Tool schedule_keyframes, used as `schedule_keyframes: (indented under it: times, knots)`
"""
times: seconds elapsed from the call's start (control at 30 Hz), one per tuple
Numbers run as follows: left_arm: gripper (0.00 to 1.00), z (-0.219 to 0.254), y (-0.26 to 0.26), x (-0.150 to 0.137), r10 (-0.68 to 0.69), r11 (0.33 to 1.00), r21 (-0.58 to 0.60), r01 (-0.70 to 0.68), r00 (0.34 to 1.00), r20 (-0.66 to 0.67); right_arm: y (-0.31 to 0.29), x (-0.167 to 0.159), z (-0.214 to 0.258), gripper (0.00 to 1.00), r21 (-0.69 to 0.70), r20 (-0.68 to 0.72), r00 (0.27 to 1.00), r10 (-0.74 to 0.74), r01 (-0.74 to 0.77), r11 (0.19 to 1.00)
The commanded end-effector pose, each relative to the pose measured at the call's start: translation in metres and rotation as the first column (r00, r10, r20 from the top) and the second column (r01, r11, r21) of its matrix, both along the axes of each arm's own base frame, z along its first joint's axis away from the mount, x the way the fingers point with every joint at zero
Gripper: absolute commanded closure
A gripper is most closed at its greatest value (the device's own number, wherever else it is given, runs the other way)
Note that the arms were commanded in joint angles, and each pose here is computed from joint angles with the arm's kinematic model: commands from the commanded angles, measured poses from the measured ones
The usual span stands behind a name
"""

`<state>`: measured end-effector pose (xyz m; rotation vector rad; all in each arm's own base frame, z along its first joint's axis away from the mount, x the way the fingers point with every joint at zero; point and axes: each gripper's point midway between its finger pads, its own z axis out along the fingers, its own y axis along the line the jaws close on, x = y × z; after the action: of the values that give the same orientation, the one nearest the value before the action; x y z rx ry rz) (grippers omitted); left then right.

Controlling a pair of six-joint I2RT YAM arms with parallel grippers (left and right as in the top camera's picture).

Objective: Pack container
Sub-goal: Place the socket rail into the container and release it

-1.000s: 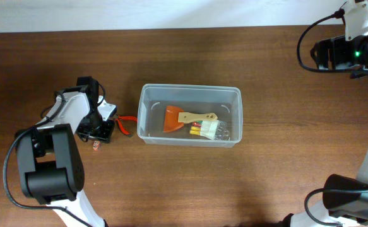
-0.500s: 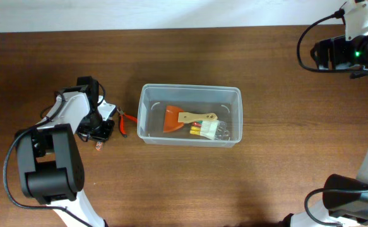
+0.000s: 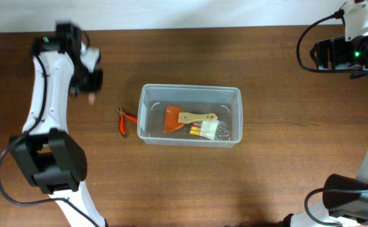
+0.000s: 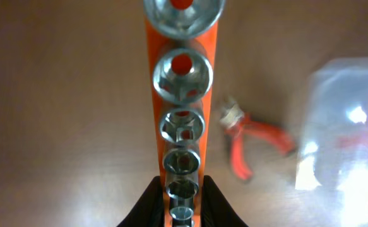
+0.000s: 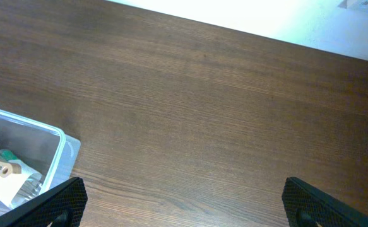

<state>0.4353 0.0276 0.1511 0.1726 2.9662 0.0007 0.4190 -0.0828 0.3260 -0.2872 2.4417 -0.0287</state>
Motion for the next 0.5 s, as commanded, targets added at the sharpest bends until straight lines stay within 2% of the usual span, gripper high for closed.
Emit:
schedule_keyframes:
  times: [0.0, 0.1, 0.13, 0.2, 0.33, 0.47]
  knots:
    - [0.98, 0.072, -0.070, 0.015, -0.309, 0.946, -0.036, 0.321, 0.932, 0.190, 0.002, 0.002, -0.003, 0.01, 0.023, -0.005, 1.000, 0.005, -0.005, 1.000]
    - [0.98, 0.074, -0.113, -0.001, -0.564, 0.822, 0.019, 0.570, 0.809, 0.167, 0.002, 0.002, -0.003, 0.01, 0.022, -0.005, 1.000, 0.005, -0.005, 1.000]
    - [0.98, 0.067, -0.137, -0.014, -0.705, 0.706, 0.036, 0.707, 0.698, 0.127, 0.002, 0.002, -0.003, 0.01, 0.022, -0.005, 1.000, 0.005, -0.005, 1.000]
    - [0.98, 0.059, -0.157, -0.024, -0.786, 0.615, 0.041, 0.787, 0.609, 0.103, 0.002, 0.002, -0.003, 0.01, 0.023, -0.005, 1.000, 0.005, -0.005, 1.000]
    - [0.98, 0.037, -0.188, -0.031, -0.861, 0.507, 0.044, 0.861, 0.503, 0.070, 0.002, 0.002, -0.003, 0.01, 0.022, -0.005, 1.000, 0.005, -0.005, 1.000]
    - [0.98, 0.005, -0.207, -0.043, -0.888, 0.460, 0.001, 0.888, 0.460, 0.008, 0.002, 0.002, -0.003, 0.01, 0.023, -0.005, 1.000, 0.005, -0.005, 1.000]
